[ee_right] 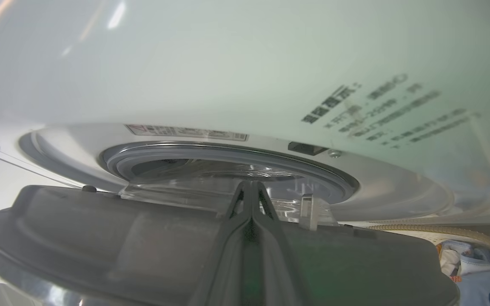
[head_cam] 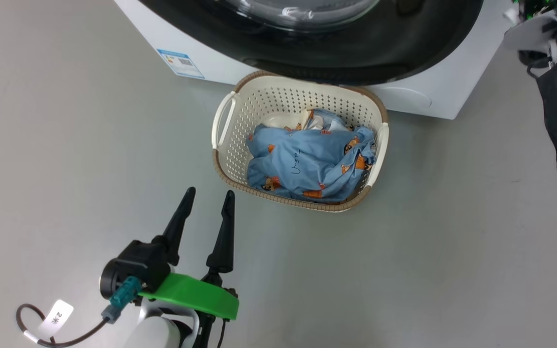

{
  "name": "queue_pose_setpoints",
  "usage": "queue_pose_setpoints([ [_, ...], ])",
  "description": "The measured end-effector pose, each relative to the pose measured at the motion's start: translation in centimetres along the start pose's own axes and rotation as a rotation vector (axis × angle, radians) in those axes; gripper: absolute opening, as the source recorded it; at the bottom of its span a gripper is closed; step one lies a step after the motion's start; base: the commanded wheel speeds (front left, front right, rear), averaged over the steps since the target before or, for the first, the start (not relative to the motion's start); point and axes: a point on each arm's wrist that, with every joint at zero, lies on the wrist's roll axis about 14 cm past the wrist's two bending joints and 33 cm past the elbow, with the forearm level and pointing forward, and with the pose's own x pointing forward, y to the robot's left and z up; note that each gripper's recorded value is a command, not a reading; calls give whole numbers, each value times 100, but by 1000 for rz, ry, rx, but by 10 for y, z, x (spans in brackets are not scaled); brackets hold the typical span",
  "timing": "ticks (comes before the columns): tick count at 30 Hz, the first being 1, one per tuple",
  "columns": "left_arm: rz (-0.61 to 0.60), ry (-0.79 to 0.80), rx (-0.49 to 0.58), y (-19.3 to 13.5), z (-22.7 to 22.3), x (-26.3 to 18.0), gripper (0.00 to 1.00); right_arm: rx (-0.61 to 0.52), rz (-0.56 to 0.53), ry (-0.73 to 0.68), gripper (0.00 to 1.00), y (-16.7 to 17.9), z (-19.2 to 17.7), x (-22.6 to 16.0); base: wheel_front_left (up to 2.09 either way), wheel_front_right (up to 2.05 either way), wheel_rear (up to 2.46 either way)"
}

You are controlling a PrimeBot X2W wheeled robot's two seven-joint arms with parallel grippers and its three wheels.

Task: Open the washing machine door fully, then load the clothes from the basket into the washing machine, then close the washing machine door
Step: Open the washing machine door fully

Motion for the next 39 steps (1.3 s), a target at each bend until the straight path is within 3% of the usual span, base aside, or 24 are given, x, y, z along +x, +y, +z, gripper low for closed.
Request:
queue_pose_setpoints([
  [24, -44, -55, -10, -11, 19, -19, 100, 34, 3, 184, 0, 9, -70, -42, 0, 0, 0],
  [39, -48, -68, 0, -11, 23, -31, 100, 0, -1, 318, 0, 12, -121, -62, 0, 0, 0],
])
